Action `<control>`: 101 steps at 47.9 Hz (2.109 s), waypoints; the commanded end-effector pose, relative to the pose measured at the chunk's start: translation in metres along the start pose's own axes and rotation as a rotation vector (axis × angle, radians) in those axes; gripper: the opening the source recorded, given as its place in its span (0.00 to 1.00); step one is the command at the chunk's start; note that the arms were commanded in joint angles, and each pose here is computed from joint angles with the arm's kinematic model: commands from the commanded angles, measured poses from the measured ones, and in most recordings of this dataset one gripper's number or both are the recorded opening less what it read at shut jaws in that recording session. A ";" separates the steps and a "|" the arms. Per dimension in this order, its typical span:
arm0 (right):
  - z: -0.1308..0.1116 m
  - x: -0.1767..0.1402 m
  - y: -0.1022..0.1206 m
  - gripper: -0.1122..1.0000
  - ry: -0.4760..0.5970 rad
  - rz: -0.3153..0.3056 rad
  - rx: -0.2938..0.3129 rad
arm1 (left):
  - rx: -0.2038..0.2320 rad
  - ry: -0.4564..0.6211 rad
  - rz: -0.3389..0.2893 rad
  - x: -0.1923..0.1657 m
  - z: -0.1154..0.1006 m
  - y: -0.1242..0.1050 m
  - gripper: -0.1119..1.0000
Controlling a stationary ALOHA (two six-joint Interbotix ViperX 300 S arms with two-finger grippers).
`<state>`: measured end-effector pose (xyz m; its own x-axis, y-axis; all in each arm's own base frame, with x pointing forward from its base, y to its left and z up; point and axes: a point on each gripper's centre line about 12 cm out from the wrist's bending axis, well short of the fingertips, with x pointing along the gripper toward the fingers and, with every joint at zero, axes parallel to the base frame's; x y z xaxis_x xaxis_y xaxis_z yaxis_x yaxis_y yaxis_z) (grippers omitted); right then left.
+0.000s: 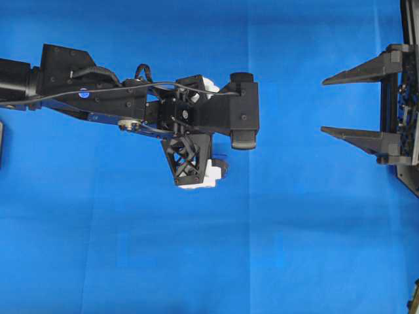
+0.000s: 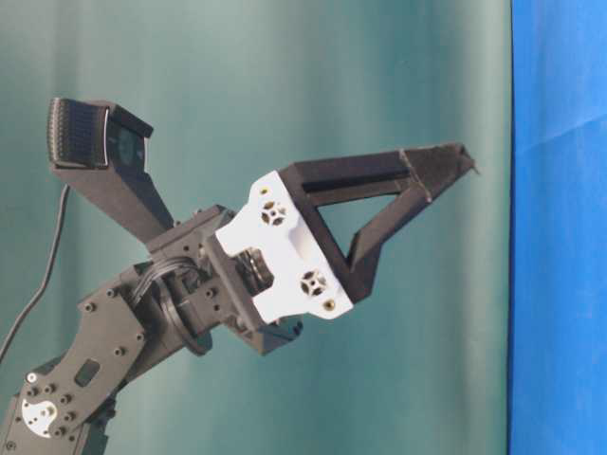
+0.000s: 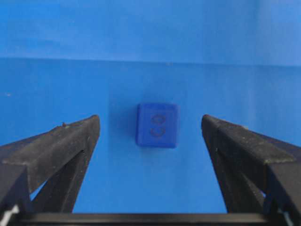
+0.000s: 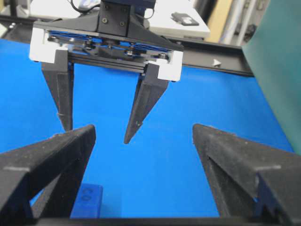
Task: Handover the blue block to the right arm after grasping it with the left arm, then place it in the designated position.
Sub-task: 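Lower the left gripper and close it on the blue cube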
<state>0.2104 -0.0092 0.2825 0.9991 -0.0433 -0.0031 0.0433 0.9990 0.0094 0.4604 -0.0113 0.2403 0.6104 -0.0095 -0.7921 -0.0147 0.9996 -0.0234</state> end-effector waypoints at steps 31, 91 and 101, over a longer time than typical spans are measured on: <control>0.007 0.004 0.000 0.97 -0.017 -0.001 0.000 | -0.001 -0.043 -0.003 -0.012 0.012 -0.002 0.93; 0.006 0.004 -0.001 0.97 -0.014 -0.004 0.000 | 0.017 0.047 -0.016 0.115 -0.079 -0.011 0.93; 0.005 0.004 -0.001 0.97 -0.009 -0.004 0.000 | 0.017 0.047 -0.016 0.115 -0.079 -0.011 0.93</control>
<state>0.2124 -0.0100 0.2806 0.9988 -0.0464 -0.0138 0.0465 0.9989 0.0094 0.4643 -0.0244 0.0922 0.5512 -0.0247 -0.8340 0.0094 0.9997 -0.0234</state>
